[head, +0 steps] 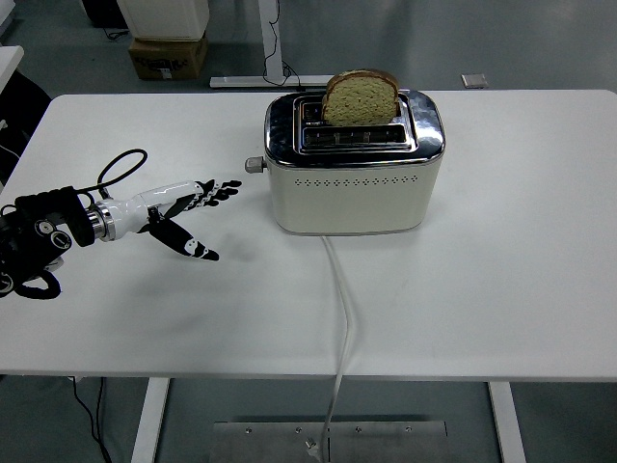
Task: Press down toaster
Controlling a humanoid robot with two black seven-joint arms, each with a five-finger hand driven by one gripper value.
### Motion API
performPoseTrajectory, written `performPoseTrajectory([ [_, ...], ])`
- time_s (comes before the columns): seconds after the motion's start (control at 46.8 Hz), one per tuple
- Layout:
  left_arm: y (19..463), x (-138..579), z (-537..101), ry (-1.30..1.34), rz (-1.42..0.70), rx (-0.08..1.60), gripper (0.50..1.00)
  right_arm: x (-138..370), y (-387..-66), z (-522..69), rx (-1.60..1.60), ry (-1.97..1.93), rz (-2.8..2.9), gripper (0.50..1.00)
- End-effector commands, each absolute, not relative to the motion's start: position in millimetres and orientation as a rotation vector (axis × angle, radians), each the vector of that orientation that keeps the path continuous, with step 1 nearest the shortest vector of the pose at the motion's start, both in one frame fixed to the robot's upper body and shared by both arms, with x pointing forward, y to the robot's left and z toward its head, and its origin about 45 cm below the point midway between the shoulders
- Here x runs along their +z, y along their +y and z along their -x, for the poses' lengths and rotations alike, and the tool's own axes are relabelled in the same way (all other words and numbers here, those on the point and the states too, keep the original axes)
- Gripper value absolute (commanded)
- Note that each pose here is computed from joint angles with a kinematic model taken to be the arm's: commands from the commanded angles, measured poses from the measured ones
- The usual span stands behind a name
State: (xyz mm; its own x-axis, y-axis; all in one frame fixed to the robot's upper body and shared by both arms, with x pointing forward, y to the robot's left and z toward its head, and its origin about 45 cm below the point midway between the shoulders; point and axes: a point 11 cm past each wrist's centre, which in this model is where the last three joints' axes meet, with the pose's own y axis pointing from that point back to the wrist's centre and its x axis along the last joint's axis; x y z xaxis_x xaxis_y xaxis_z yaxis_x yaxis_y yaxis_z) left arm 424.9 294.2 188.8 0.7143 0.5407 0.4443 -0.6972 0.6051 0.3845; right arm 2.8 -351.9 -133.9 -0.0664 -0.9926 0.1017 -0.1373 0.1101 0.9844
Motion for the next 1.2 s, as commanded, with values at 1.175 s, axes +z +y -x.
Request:
performPoseTrajectory([
  [1.175,349.8,242.0,-470.2,0.255,0.215,1.334,1.0,-133.9,-351.9,-2.9,-1.103,-1.405,-1.203,0.998],
])
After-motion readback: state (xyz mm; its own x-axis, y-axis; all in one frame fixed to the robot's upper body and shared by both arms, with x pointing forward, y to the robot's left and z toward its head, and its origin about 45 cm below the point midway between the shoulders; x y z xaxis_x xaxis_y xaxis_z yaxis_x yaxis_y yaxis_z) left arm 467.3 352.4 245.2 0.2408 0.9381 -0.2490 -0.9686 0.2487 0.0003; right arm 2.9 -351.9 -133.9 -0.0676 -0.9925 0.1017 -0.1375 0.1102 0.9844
